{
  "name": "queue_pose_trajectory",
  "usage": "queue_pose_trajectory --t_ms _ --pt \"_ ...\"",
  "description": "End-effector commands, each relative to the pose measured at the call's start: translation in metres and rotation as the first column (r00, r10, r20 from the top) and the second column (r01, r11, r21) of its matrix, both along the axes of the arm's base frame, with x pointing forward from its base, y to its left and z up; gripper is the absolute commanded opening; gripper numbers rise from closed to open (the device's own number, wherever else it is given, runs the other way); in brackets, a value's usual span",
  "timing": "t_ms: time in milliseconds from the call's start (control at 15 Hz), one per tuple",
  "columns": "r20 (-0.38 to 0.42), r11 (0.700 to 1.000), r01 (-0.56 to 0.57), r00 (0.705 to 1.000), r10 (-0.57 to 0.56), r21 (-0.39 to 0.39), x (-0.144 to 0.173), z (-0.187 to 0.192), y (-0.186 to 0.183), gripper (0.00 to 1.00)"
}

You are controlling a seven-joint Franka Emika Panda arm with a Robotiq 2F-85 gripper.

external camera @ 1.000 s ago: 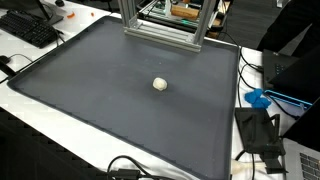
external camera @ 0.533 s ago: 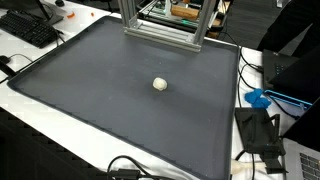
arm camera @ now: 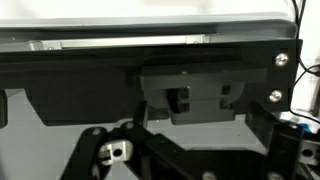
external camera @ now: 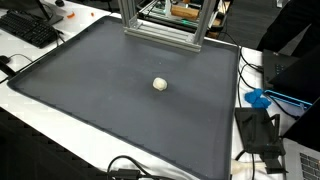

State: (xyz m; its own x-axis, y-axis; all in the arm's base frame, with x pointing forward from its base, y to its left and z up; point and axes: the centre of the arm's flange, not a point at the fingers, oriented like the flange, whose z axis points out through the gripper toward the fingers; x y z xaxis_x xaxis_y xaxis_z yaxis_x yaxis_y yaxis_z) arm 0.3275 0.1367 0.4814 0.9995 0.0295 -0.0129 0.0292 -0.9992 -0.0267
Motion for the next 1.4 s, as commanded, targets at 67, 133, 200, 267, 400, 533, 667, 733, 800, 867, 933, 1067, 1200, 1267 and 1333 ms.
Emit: queue_pose_trajectory --t_ms 67,133,200,267,400,533,667,733,800,867,933,1067,1200,1267,1333 --pt "-0.019 0.999 0.039 0.999 -0.039 0.003 -0.0148 -0.0108 -0.0066 1.0" --pt "-0.022 0.999 0.039 0.999 -0.039 0.004 -0.0157 -0.012 -0.0073 1.0" --pt "-0.027 0.999 0.044 0.999 -0.044 0.004 -0.0163 -0.0132 -0.0079 1.0" --pt "-0.031 0.999 0.045 0.999 -0.044 0.006 -0.017 -0.0145 -0.0081 1.0" --pt "-0.04 0.999 0.046 0.998 -0.046 0.01 -0.0185 -0.0169 -0.0077 1.0" --pt "-0.041 0.999 0.042 0.998 -0.042 0.007 -0.0192 -0.0184 -0.0079 0.97" --pt "-0.039 0.999 0.042 0.998 -0.041 0.015 -0.0189 -0.0184 -0.0065 0.97" --pt "-0.039 0.999 0.04 0.998 -0.039 0.017 -0.0188 -0.0185 -0.0055 0.96" --pt "-0.04 0.999 0.04 0.998 -0.039 0.019 -0.0187 -0.0185 -0.0051 0.97" --pt "-0.039 0.999 0.039 0.998 -0.038 0.019 -0.0185 -0.0187 -0.0045 0.92" --pt "-0.039 0.999 0.039 0.998 -0.038 0.02 -0.0184 -0.0187 -0.0045 0.88" --pt "-0.036 0.999 0.043 0.998 -0.042 0.019 -0.0181 -0.0174 -0.006 0.76" --pt "-0.035 0.999 0.042 0.999 -0.042 0.02 -0.0185 -0.0177 -0.0056 0.62" --pt "-0.035 0.999 0.042 0.999 -0.042 0.019 -0.0186 -0.0181 -0.0054 0.62" --pt "-0.035 0.999 0.042 0.999 -0.041 0.019 -0.0181 -0.0178 -0.0055 0.62"
